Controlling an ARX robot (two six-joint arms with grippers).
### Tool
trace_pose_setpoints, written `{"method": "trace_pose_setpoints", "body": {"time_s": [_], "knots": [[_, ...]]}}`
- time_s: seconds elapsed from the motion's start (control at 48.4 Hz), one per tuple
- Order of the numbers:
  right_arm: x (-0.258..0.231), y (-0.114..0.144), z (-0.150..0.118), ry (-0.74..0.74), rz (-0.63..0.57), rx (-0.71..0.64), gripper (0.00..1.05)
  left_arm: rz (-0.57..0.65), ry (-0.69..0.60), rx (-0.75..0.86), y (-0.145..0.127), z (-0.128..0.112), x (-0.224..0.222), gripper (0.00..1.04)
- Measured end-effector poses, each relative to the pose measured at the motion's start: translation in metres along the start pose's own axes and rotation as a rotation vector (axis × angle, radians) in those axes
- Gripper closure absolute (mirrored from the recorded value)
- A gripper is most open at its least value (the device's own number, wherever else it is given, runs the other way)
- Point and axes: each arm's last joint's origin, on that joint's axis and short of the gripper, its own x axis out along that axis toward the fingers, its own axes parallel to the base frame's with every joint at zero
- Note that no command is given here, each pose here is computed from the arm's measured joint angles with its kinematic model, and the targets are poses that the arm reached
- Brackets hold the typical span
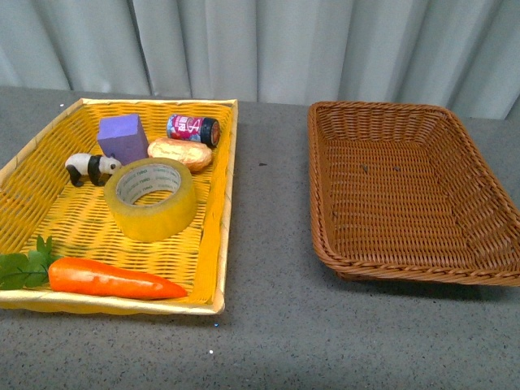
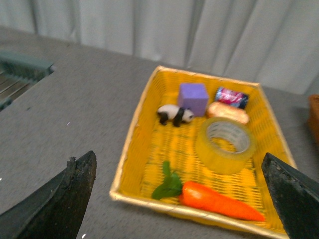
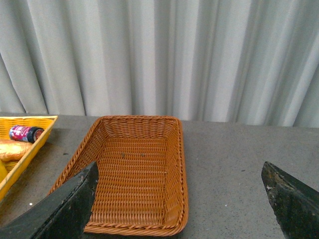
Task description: Move tape to another basket
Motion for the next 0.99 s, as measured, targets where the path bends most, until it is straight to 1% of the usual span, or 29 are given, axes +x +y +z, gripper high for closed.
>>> {"method": "trace_pose_setpoints", "body": {"time_s": [0.041, 0.103, 0.248, 0.331, 0.393, 0.496, 0.724, 0.786, 0.993], "knots": [[0.0, 0.0, 0.0, 0.0, 0.0, 0.0, 0.09, 0.026, 0.043, -0.027, -0.001, -0.001, 0.006, 0.07], [0.0, 0.0, 0.0, 0.0, 0.0, 0.0, 0.09, 0.023, 0.064, -0.048, -0.002, 0.002, 0.013, 0.07], [0.0, 0.0, 0.0, 0.0, 0.0, 0.0, 0.09, -0.034, 0.104, -0.125, -0.006, 0.022, 0.043, 0.07], [0.0, 0.0, 0.0, 0.0, 0.0, 0.0, 0.09, -0.071, 0.136, -0.138, -0.012, 0.032, 0.066, 0.07], [0.0, 0.0, 0.0, 0.0, 0.0, 0.0, 0.09, -0.097, 0.166, -0.134, -0.017, 0.034, 0.085, 0.07], [0.0, 0.0, 0.0, 0.0, 0.0, 0.0, 0.09, -0.131, 0.312, -0.126, -0.028, 0.026, 0.13, 0.07], [0.0, 0.0, 0.0, 0.0, 0.0, 0.0, 0.09, -0.13, 0.539, -0.086, -0.038, 0.0, 0.192, 0.07], [0.0, 0.0, 0.0, 0.0, 0.0, 0.0, 0.09, -0.127, 0.584, -0.076, -0.039, -0.006, 0.203, 0.07], [0.0, 0.0, 0.0, 0.0, 0.0, 0.0, 0.09, -0.144, 0.644, -0.072, -0.045, -0.016, 0.227, 0.07]]}}
